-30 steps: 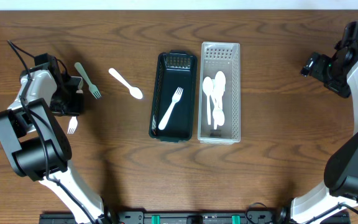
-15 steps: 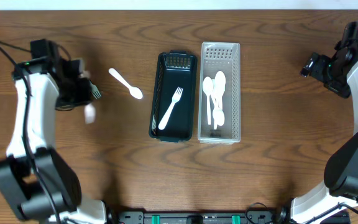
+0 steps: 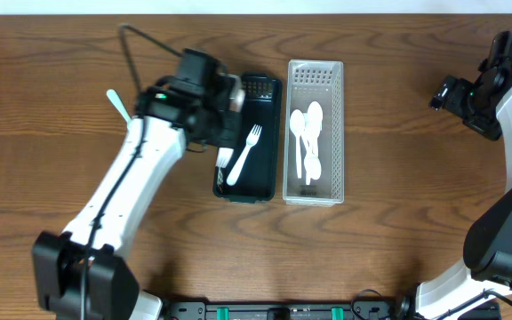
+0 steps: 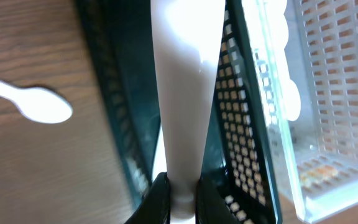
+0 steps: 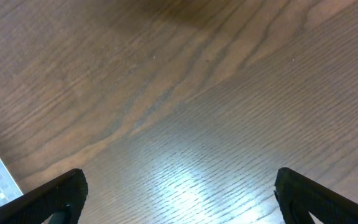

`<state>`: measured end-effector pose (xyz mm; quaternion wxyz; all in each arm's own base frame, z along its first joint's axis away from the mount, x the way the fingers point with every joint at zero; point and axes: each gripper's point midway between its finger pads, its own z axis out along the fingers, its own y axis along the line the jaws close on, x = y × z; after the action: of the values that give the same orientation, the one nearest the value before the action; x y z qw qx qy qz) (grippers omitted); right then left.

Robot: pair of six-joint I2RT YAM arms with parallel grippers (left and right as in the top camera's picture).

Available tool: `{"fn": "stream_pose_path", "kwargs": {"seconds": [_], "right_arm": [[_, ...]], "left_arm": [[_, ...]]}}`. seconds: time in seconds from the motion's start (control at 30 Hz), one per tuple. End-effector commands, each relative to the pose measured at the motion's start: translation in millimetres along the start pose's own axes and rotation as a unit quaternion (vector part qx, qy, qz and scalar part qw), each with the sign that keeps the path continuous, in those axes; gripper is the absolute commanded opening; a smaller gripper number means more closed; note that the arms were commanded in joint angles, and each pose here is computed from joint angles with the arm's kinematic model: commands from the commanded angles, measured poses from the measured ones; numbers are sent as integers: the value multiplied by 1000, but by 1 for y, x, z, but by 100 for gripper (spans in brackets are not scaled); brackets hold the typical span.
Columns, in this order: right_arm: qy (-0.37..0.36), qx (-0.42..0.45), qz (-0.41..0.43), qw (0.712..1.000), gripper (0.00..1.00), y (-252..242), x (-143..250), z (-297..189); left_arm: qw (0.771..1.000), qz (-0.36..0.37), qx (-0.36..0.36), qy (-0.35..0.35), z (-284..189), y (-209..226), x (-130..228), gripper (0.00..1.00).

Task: Pack container
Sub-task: 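Carry the white fork into the black tray and open the left gripper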

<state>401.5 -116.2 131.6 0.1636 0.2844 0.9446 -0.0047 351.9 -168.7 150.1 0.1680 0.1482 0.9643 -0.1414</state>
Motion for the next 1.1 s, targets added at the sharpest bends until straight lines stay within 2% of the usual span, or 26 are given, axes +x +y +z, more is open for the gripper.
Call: {"fn": "stream_pose_path", "kwargs": {"seconds": [0.0, 0.2, 0.23, 0.3, 0.33, 0.43, 0.6, 0.63, 0.67, 0.73, 0.83, 0.9, 0.97, 1.07], "right_arm": [[7, -4, 6, 1000, 99, 2, 4, 2], [8, -6, 6, 1000, 99, 2, 4, 2], [8, -6, 6, 1000, 99, 2, 4, 2], [9, -6, 6, 1000, 99, 2, 5, 2], [10, -6, 6, 1000, 99, 2, 5, 2], [10, -6, 6, 1000, 99, 2, 5, 2], [10, -6, 6, 1000, 99, 2, 5, 2], [9, -6, 6, 1000, 99, 2, 5, 2], [9, -6, 6, 1000, 99, 2, 5, 2], [10, -7, 6, 1000, 99, 3, 5, 2], [10, -7, 6, 1000, 99, 3, 5, 2], [10, -7, 6, 1000, 99, 3, 5, 2], [10, -7, 6, 1000, 99, 3, 5, 2], [11, -10, 6, 1000, 99, 4, 5, 2]], "left_arm": [[999, -36, -22, 18, 24, 3, 1, 6], [996, -51, -25, 66, 60, 3, 16, 6], [996, -51, -25, 64, 61, 3, 15, 12], [997, -49, -22, 52, 54, 1, 9, 40], [998, -48, -20, 43, 48, -1, 4, 58], [999, -41, 2, 7, 22, -13, -11, 84], [998, -34, -5, -55, -20, -4, -28, 87], [997, -35, -20, -63, -27, 7, -29, 95], [995, -47, -47, -71, -34, 23, -30, 98], [989, -84, -98, -77, -43, 58, -28, 98], [961, -197, -177, -76, -53, 124, -16, 98], [938, -272, -201, -70, -55, 163, -4, 98], [907, -356, -216, -55, -51, 198, 14, 83], [864, -450, -225, -26, -38, 240, 42, 79]]}}
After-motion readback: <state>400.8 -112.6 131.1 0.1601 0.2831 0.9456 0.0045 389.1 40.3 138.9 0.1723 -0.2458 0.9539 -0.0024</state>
